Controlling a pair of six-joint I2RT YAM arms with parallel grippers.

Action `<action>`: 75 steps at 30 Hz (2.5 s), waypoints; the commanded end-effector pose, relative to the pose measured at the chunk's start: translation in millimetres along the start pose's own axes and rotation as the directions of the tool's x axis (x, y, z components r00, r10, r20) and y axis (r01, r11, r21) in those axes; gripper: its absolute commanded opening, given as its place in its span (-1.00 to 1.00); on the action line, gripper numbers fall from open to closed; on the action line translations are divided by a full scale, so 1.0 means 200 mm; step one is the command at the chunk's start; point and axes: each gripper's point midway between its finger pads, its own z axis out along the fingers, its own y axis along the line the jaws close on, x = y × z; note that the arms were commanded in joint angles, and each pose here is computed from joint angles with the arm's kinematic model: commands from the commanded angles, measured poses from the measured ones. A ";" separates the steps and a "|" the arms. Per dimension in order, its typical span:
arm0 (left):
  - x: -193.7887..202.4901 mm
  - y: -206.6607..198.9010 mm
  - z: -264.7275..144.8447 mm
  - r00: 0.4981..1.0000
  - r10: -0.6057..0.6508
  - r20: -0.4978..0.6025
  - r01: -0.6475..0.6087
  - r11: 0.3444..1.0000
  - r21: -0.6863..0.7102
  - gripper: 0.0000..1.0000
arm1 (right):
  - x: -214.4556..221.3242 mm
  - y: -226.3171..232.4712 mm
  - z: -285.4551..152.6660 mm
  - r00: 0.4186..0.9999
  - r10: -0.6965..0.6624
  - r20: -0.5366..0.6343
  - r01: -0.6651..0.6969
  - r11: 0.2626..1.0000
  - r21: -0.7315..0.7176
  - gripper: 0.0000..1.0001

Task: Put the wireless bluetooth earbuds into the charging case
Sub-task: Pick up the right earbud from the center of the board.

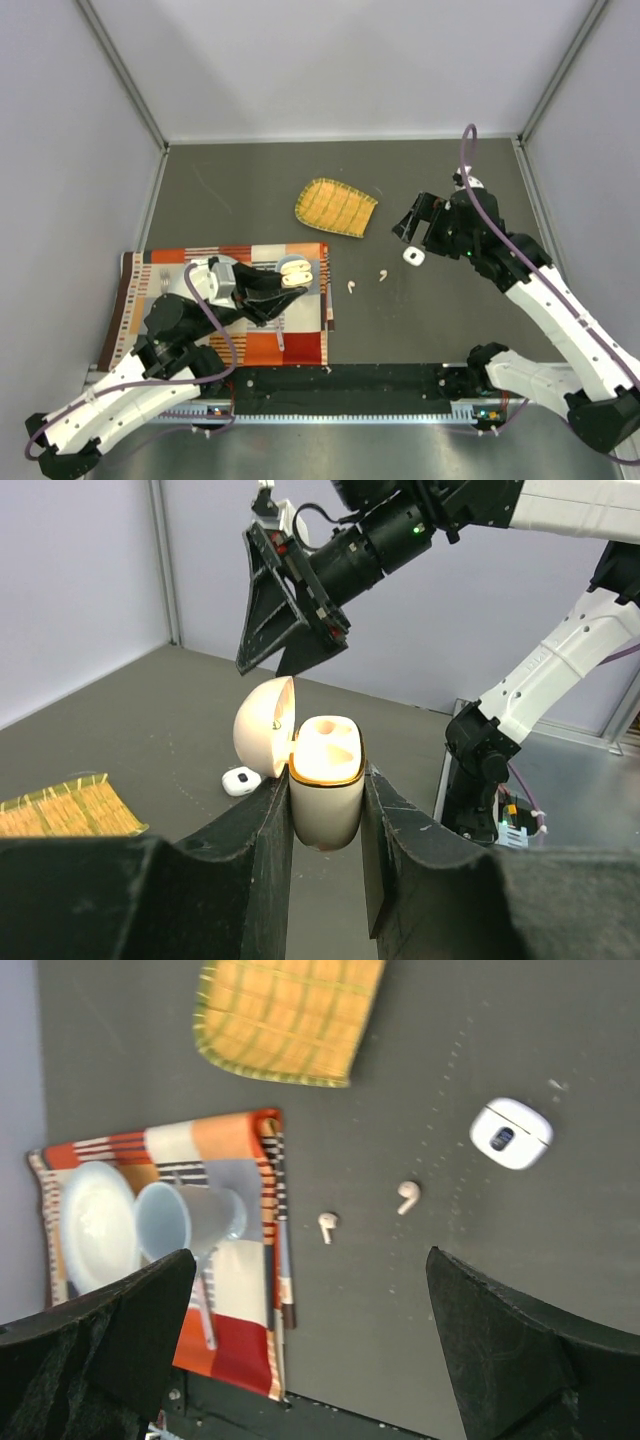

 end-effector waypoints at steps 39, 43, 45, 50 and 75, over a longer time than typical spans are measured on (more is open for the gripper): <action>-0.11 0.07 -0.14 0.989 0.135 0.065 -0.126 0.985 -0.117 -1.00 | 0.29 -0.17 0.44 0.982 0.035 -0.188 0.030 0.941 0.336 0.85; -0.17 0.08 -0.14 0.987 0.139 0.083 -0.127 0.982 -0.142 -1.00 | 0.31 -0.18 0.43 0.976 0.000 -0.216 0.071 0.945 0.321 0.98; -0.17 0.08 -0.15 0.987 0.141 0.078 -0.129 0.981 -0.144 -1.00 | 0.31 -0.17 0.43 0.973 -0.009 -0.230 0.083 0.946 0.314 0.98; -0.19 0.08 -0.19 0.988 0.128 0.088 -0.113 0.980 -0.162 -1.00 | 0.34 -0.15 0.46 0.972 0.040 -0.233 0.040 0.944 0.327 0.89; -0.12 0.15 -0.28 0.993 0.119 0.020 -0.110 0.962 -0.251 -1.00 | 0.61 -0.35 0.72 0.959 0.112 -0.261 0.067 0.805 0.589 0.06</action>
